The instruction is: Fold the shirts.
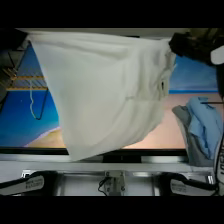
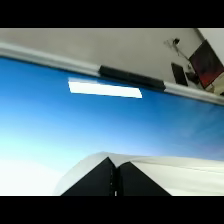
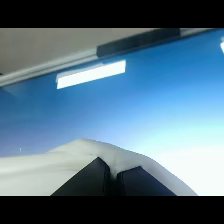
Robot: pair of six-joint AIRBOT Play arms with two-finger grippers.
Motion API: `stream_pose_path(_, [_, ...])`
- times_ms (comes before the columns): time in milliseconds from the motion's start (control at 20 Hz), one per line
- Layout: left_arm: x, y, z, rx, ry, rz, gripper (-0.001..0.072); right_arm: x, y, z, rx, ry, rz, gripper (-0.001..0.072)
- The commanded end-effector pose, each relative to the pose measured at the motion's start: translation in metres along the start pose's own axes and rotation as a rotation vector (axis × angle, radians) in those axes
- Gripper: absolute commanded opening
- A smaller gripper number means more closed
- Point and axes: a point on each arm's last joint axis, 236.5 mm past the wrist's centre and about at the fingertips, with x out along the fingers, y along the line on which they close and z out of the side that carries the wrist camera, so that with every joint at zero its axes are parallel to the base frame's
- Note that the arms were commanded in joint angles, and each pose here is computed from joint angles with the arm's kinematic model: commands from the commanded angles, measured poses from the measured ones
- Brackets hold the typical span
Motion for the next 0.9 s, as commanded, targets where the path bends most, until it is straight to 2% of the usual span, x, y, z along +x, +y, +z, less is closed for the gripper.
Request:
stream_pose_path(0, [0.078,0.040,-0.073,-0.129,0.167,0.031,0.0029,0.087,-0.045,-0.069,0.210,0.133,-0.028,0.0065])
stream_pose_path(150, [0.108,0.039,-0.141,-0.163,0.352,0.009,0.0030,0.121,-0.061,-0.126,0.276,0.260,-0.047,0.0066])
stream_pose_path(200, [0.113,0.037,-0.158,-0.168,0.403,0.000,0.0035,0.127,-0.063,-0.135,0.293,0.276,-0.047,0.0089])
stream_pose_path(250, [0.115,0.034,-0.172,-0.172,0.446,-0.008,0.0100,0.130,-0.062,-0.140,0.308,0.286,-0.041,0.0091])
stream_pose_path(300, [0.115,0.033,-0.180,-0.174,0.476,-0.014,0.0252,0.130,-0.060,-0.139,0.315,0.284,-0.037,0.0093])
stream_pose_path(350, [0.111,0.033,-0.182,-0.183,0.491,-0.016,0.0450,0.126,-0.059,-0.134,0.314,0.276,-0.032,0.0229])
stream_pose_path(400, [0.104,0.034,-0.180,-0.211,0.510,-0.012,0.0620,0.117,-0.058,-0.127,0.288,0.280,-0.025,0.0554])
stream_pose_path(450, [0.093,0.037,-0.178,-0.228,0.539,-0.013,0.0628,0.105,-0.059,-0.122,0.233,0.297,-0.016,0.0606])
stream_pose_path(500, [0.078,0.041,-0.177,-0.239,0.581,-0.016,0.0627,0.087,-0.062,-0.118,0.171,0.332,-0.011,0.0605])
stream_pose_path(550, [0.059,0.046,-0.178,-0.263,0.642,-0.011,0.0579,0.067,-0.068,-0.118,0.133,0.381,-0.021,0.0605])
stream_pose_path(650, [0.015,0.063,-0.199,-0.299,0.816,0.039,0.0400,0.019,-0.088,-0.133,0.076,0.535,-0.081,0.0604])
stream_pose_path(700, [-0.009,0.072,-0.216,-0.279,0.923,0.083,0.0375,-0.007,-0.100,-0.146,0.049,0.636,-0.123,0.0604])
stream_pose_path(850, [-0.064,0.089,-0.269,-0.229,1.130,0.224,0.0376,-0.072,-0.133,-0.181,-0.046,0.904,-0.269,0.0604])
